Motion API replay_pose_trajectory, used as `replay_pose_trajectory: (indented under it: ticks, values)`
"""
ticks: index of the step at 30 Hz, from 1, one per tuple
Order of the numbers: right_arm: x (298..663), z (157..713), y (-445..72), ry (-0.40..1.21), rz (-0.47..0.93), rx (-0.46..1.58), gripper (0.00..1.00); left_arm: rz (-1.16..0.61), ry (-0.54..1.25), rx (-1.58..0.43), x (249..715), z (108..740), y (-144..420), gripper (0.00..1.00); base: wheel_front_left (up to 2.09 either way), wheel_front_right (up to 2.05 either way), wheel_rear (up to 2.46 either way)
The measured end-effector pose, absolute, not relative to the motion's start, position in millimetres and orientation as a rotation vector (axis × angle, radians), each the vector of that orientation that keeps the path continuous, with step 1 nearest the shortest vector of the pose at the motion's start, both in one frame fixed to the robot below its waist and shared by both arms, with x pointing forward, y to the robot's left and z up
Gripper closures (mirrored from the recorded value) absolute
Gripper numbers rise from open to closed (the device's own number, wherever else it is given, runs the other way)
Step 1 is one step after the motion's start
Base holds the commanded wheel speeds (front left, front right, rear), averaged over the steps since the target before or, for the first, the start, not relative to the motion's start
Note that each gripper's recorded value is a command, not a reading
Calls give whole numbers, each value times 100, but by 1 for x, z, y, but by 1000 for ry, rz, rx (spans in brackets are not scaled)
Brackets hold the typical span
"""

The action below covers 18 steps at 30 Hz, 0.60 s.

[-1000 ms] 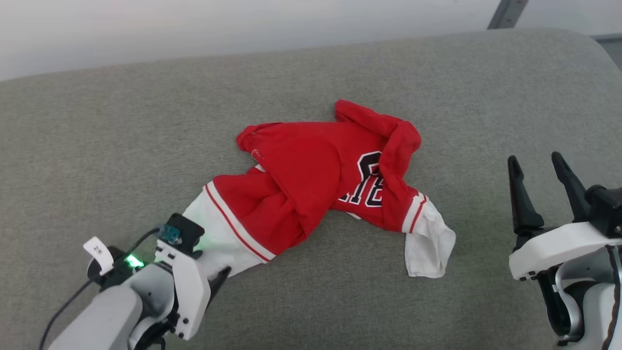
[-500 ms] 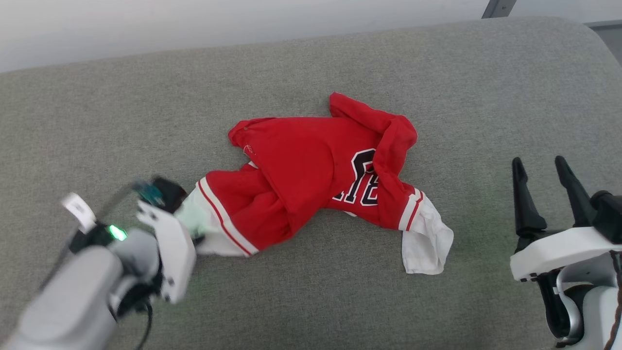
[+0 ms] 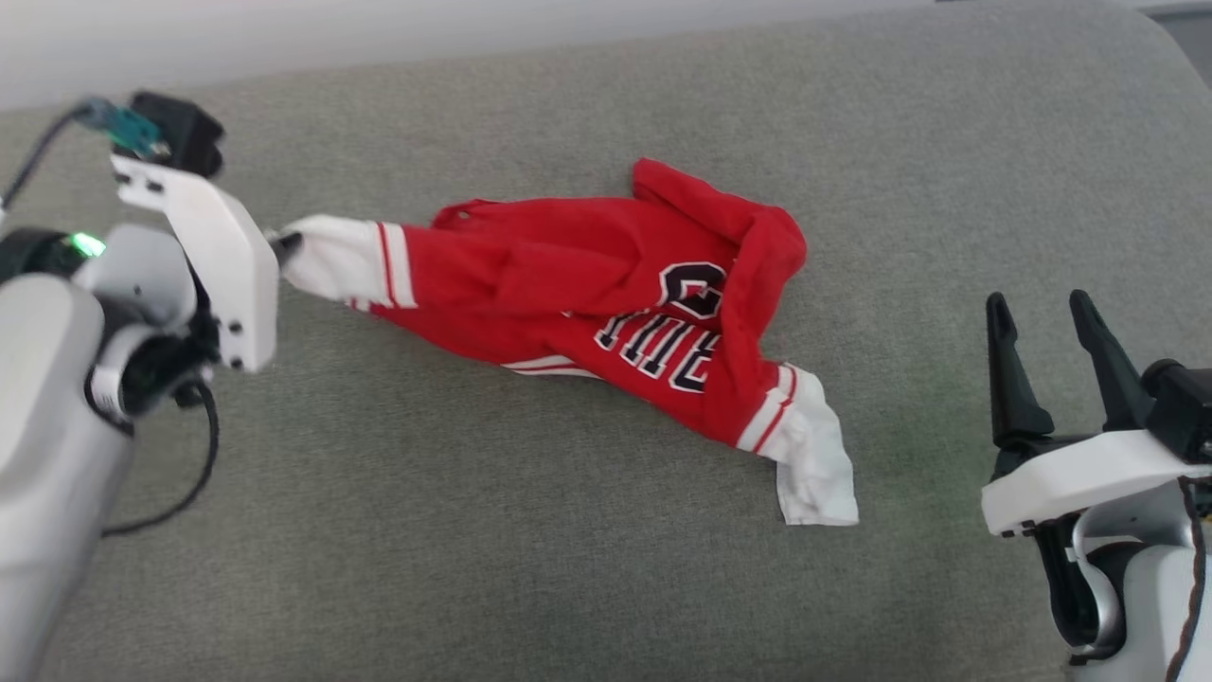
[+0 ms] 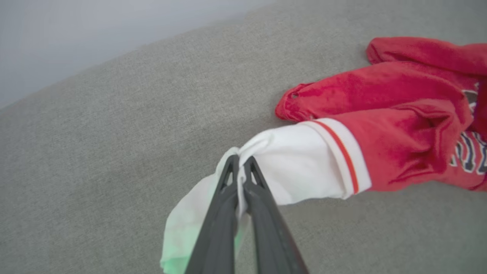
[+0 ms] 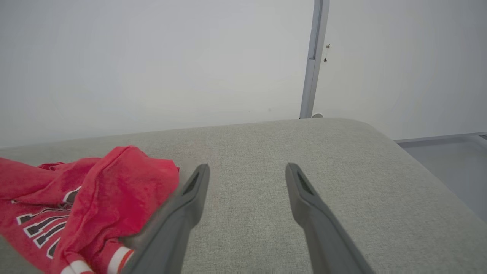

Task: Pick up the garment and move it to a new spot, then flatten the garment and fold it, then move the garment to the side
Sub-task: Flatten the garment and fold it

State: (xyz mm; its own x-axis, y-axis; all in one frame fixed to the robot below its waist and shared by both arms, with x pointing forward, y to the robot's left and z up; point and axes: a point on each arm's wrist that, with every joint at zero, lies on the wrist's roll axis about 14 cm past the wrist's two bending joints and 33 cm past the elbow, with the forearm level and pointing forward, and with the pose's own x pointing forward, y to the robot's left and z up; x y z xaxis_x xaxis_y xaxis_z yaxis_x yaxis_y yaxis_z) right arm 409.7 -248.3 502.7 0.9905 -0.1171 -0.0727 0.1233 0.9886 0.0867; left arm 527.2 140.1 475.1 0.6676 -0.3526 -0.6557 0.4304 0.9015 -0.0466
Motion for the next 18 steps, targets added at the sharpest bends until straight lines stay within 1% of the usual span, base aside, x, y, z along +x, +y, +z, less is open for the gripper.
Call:
replay_pose_trajectory:
  ticks: [6, 12, 13, 14, 15, 16, 17, 18]
  values:
    - [415, 494, -245, 90, -112, 103, 0, -322, 777, 133, 551, 450, 160, 100, 0, 0, 0]
    - [420, 483, -243, 116, -105, 102, 0, -221, 865, 180, 559, 413, 179, 100, 0, 0, 0]
    - [421, 482, -242, 120, -104, 102, 0, -213, 879, 179, 559, 408, 180, 98, 0, 0, 0]
    - [422, 481, -242, 123, -102, 102, 0, -212, 890, 175, 559, 403, 180, 86, 0, 0, 0]
    - [422, 480, -241, 125, -100, 101, 0, -220, 896, 170, 559, 399, 177, 71, 0, 0, 0]
    - [423, 479, -240, 127, -97, 101, 0, -227, 894, 162, 559, 397, 175, 53, 0, 0, 0]
    - [423, 478, -238, 130, -92, 102, 0, -235, 888, 151, 560, 397, 173, 14, 0, 0, 0]
    - [424, 478, -236, 132, -86, 103, 0, -236, 875, 144, 563, 398, 174, 0, 0, 0, 0]
